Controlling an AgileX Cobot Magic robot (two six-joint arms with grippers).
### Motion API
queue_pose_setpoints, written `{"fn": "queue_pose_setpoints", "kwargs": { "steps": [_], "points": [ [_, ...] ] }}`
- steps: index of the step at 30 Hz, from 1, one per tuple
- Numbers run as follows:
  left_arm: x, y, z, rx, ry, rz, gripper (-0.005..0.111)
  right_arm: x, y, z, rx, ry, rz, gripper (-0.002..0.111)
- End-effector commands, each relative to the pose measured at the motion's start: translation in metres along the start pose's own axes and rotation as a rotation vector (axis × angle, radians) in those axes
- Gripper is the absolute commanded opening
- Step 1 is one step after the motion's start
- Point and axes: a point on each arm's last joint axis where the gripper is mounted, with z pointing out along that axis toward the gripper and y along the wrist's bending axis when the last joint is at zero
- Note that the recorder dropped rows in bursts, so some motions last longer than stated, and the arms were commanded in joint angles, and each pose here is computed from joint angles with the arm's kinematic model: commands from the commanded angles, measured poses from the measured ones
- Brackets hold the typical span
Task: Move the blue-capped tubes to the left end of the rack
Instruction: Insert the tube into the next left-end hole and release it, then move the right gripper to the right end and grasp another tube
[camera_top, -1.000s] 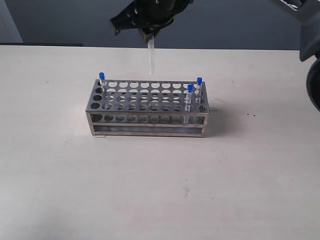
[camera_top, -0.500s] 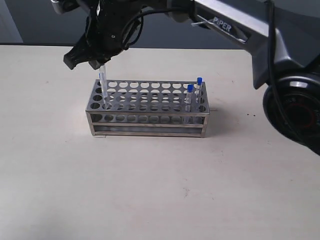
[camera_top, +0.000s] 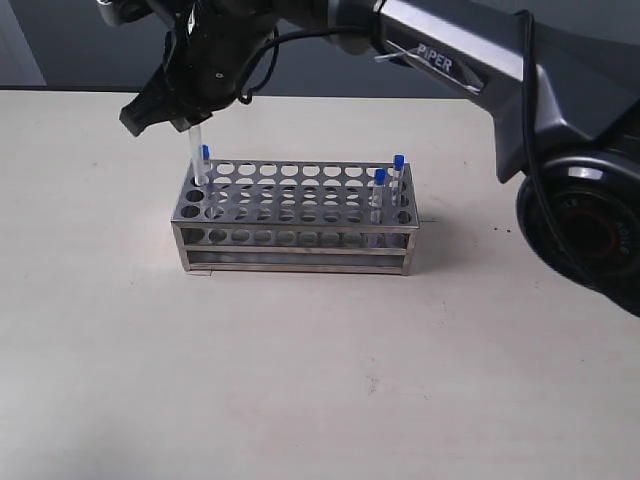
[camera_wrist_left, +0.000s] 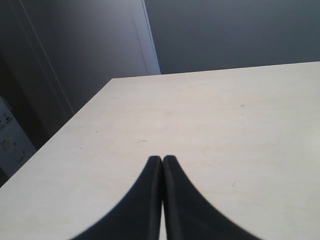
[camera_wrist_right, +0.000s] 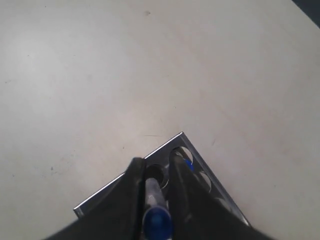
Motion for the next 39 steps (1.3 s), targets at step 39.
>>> {"fn": "queue_pose_setpoints", "kwargs": {
  "steps": [39],
  "points": [
    [0.0,-0.001,0.001,0.005,-0.006,-0.008,0.0,0.026,-0.057,-0.072,0.333,0.235,0.156,0.04]
  ]
}}
